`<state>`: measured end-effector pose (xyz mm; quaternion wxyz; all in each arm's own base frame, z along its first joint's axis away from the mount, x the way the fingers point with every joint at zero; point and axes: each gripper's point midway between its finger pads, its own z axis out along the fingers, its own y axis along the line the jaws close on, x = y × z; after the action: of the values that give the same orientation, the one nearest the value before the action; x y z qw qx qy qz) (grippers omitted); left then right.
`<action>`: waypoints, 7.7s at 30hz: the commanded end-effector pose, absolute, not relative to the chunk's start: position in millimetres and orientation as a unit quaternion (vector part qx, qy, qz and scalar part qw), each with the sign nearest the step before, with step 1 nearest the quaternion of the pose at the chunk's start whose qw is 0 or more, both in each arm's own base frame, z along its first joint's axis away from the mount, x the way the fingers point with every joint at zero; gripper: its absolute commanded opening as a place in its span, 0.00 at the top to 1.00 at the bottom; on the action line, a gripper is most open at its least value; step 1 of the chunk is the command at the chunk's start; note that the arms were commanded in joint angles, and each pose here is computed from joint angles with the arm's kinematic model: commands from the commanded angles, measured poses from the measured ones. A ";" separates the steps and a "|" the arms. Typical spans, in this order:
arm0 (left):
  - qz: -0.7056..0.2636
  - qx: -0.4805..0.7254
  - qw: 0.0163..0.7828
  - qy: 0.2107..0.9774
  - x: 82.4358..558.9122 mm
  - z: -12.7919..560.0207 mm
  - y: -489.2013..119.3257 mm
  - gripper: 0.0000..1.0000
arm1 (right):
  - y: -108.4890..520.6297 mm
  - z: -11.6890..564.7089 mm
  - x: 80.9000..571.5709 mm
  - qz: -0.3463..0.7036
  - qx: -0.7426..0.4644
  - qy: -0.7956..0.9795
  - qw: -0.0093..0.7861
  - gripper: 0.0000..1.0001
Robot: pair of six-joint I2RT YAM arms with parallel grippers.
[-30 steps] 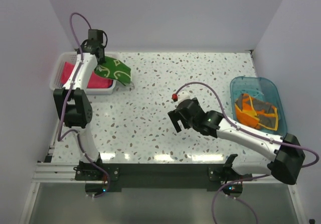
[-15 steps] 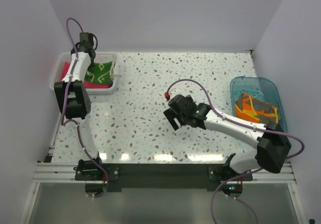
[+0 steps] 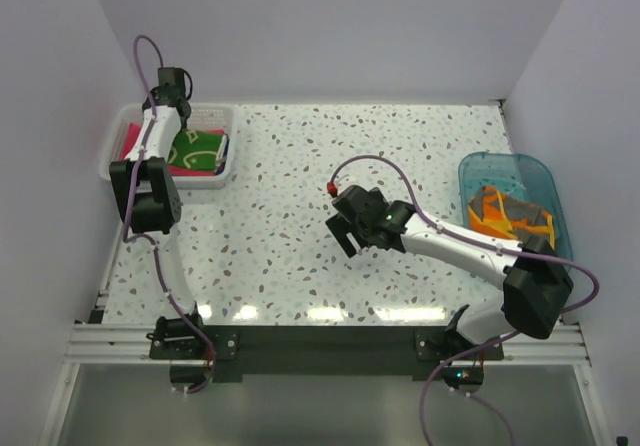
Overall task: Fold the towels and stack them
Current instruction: Neatly place the folded towel into the bin, then grab crumpled towel, then move the towel to the center of the board, then flatten out the crumpled towel
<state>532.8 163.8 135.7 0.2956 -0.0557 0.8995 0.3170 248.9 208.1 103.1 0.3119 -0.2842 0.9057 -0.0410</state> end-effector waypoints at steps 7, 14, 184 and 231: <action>0.395 -0.114 0.294 0.863 524.4 153.5 194.2 0.18 | 197.0 121.5 262.5 -0.059 -0.250 0.905 0.338 0.01; 0.333 -0.180 0.347 0.858 514.6 189.2 179.3 0.00 | 156.3 152.2 289.5 -0.107 -0.151 0.907 0.379 0.01; -0.087 -0.015 0.394 0.915 317.8 120.5 -181.0 0.12 | 171.3 103.6 360.0 0.072 -0.057 0.951 0.294 0.52; -0.073 -0.109 0.196 0.972 181.9 -8.2 -152.4 0.38 | 120.0 37.3 365.9 -0.082 -0.073 0.967 0.231 0.61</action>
<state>224.4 -178.5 21.5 0.2723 -0.0977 0.9496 -0.1206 339.6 157.7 21.9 0.2124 -0.1254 0.9677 -0.0519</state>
